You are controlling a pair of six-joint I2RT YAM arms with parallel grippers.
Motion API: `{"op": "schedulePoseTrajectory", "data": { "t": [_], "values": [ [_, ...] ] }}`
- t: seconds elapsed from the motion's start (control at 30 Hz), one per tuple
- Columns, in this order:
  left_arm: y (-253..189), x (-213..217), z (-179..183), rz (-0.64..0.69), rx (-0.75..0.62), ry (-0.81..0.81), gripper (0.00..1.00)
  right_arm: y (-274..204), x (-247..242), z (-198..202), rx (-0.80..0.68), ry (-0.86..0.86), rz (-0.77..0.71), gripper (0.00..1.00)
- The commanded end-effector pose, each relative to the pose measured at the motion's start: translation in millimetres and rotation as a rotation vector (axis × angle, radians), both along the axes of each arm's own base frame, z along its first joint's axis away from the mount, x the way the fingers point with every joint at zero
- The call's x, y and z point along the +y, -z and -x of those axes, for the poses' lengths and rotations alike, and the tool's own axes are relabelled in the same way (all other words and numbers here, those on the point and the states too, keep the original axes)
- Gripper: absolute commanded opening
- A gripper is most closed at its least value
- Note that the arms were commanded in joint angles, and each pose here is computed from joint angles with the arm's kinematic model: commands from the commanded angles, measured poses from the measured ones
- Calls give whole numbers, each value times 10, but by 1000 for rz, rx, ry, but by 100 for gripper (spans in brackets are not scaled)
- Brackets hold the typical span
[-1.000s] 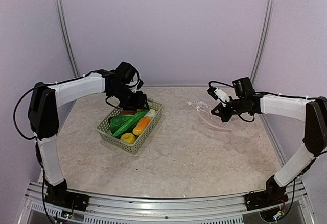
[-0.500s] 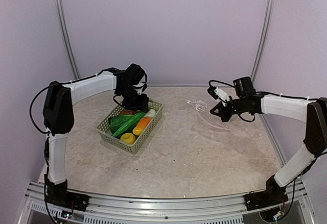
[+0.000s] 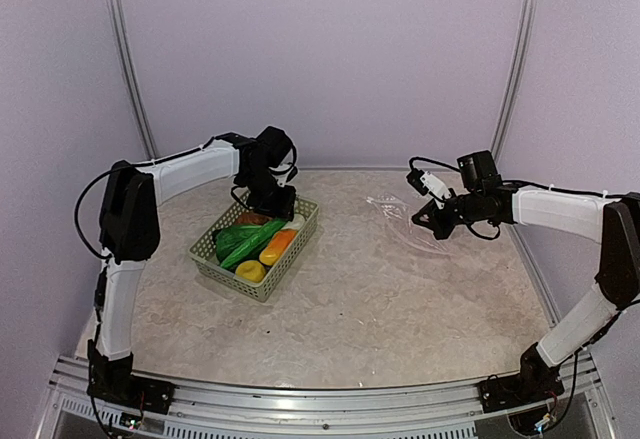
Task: Place the food in the zip-top bag and seal the zipper
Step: Pick up the fake vegetable from the bin, then place the fake vegetable in the zipper food storage bag.
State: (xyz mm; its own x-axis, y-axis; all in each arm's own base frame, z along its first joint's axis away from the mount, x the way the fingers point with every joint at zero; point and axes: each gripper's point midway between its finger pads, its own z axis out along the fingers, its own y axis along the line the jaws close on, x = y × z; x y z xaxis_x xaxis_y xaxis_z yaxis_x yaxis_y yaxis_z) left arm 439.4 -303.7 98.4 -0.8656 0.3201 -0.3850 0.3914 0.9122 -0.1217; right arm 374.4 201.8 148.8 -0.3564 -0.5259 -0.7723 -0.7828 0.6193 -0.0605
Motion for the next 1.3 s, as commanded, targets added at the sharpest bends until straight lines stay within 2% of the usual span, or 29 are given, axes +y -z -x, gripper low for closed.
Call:
{"op": "schedulePoseTrajectory", "data": {
  "t": [0.0,0.1,0.27,0.5,0.57,0.73,0.97,1.1,1.27],
  "values": [
    [44,8,6,-43,2,22,32,-67,-9,37,-11,-6,-5,0],
    [-100,-5,4,-37,-31,31,24,-91,-10,29,-11,-5,-3,0],
    [-634,72,-44,-68,-181,25,16,-182,-30,-10,-18,8,9,0],
    [-1520,-36,59,17,-418,43,0,-390,-27,-68,-15,35,-3,0],
    [-1748,-174,125,55,-517,77,0,-438,4,-78,7,32,-17,0],
    [-2527,-586,464,285,-772,149,0,-463,95,-70,107,14,-41,0],
    [-3530,-1067,1243,766,-1085,322,0,-646,236,-28,177,-21,-119,0],
    [-3767,-1249,1519,905,-1231,382,0,-739,306,29,198,-52,-158,0],
    [-3915,-1458,1678,1003,-1381,393,0,-799,341,103,220,-71,-186,0]
  ]
}}
